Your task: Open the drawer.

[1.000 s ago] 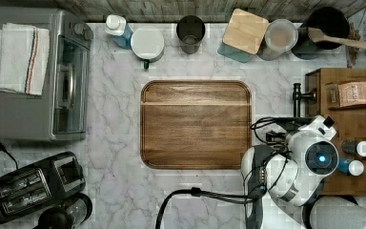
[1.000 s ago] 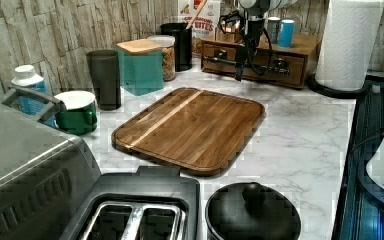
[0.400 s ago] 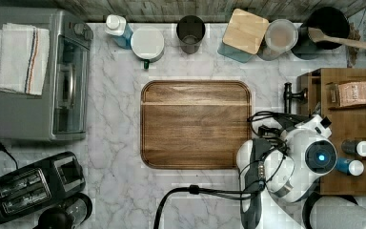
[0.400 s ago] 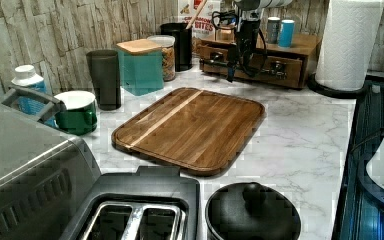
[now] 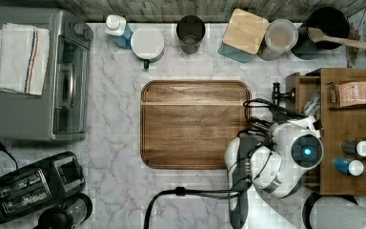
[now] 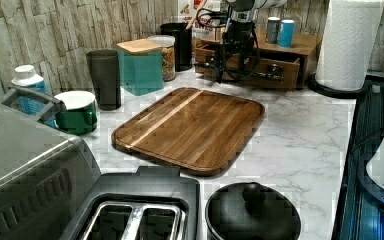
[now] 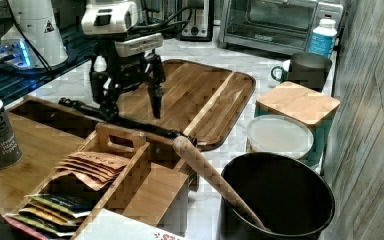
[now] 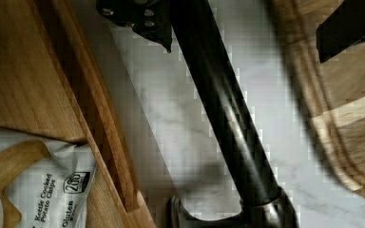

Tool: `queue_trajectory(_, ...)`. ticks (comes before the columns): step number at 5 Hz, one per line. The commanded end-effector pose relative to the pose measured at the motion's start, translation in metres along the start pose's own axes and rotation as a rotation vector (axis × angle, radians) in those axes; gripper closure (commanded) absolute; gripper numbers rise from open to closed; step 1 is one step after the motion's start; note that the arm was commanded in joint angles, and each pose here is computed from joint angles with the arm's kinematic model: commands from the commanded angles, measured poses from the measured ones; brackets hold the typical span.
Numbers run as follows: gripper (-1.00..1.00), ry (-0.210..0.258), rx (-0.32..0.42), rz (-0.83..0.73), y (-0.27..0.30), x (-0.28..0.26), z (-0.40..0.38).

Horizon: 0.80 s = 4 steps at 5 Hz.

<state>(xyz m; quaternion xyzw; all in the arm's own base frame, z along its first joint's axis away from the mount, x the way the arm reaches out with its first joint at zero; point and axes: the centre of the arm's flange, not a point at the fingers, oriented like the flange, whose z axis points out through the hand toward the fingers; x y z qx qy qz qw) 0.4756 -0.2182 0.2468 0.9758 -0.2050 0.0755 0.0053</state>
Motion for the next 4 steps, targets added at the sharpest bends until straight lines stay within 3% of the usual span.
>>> queue_trajectory(1, -1.00, -0.091, 0.073, -0.391, -0.260, -0.110, -0.008)
queue_trajectory(2, -1.00, -0.115, 0.101, -0.440, -0.254, -0.116, -0.025)
queue_trajectory(4, -1.00, -0.116, 0.101, -0.441, -0.254, -0.116, -0.025)
